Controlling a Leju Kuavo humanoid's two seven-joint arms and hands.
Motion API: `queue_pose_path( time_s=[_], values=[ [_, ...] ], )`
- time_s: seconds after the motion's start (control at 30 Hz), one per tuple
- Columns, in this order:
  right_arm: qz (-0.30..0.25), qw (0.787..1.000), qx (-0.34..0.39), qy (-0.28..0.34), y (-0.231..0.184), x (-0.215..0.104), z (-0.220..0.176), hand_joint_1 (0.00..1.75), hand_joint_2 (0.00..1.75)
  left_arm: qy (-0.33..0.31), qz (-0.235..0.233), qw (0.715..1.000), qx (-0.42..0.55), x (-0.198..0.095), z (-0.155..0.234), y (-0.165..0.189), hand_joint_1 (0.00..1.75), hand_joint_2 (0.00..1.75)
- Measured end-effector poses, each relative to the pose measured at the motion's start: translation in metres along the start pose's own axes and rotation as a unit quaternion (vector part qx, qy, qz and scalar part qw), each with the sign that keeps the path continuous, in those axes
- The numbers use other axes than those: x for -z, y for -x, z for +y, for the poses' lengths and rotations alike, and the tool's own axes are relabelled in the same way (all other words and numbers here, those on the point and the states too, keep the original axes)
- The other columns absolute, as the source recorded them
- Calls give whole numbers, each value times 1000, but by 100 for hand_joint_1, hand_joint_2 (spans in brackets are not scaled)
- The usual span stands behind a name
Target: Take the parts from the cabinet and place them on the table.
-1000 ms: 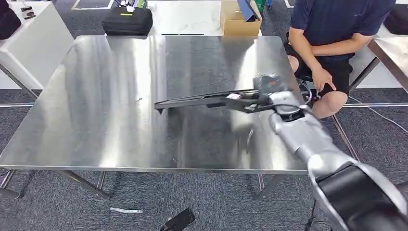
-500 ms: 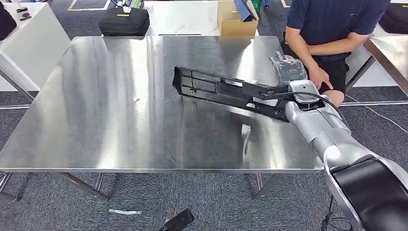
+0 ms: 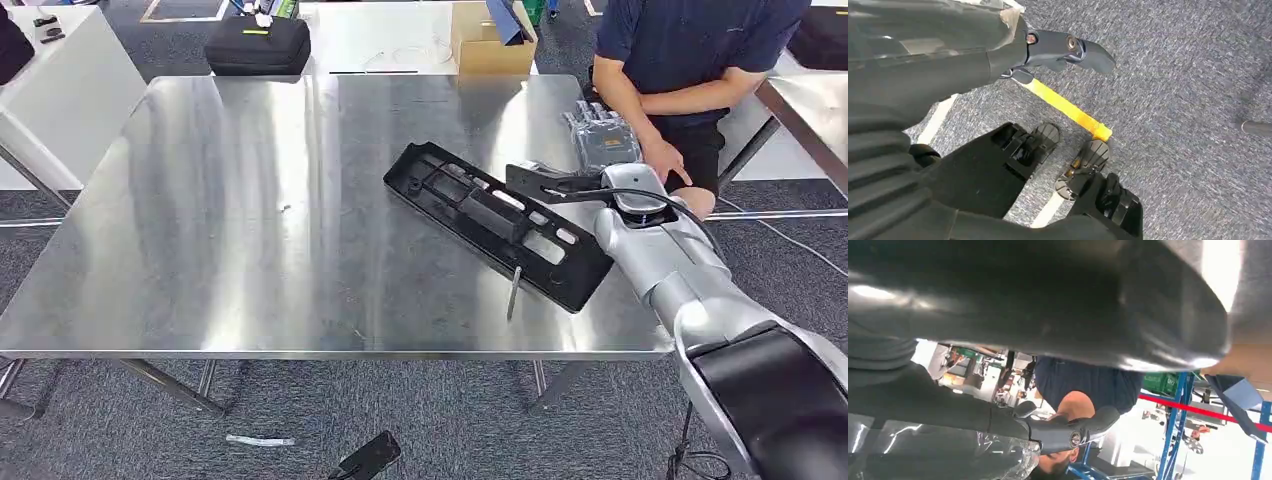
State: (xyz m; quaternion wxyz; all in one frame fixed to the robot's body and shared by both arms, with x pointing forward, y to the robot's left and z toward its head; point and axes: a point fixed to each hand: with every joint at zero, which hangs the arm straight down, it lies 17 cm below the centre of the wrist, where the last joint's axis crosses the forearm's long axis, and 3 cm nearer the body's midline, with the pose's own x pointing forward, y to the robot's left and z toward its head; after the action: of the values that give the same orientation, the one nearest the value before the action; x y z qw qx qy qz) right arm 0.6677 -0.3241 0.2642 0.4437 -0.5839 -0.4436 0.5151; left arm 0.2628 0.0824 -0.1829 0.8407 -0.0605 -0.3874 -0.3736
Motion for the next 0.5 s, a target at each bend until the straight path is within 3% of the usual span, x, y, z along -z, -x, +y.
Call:
queue_pose_path(
  time_s=[0.5],
  values=[
    [-9, 1000, 7, -6, -2, 0, 2, 0, 0, 11, -2, 1000, -4, -1, -4, -1, 0, 0]
  ],
)
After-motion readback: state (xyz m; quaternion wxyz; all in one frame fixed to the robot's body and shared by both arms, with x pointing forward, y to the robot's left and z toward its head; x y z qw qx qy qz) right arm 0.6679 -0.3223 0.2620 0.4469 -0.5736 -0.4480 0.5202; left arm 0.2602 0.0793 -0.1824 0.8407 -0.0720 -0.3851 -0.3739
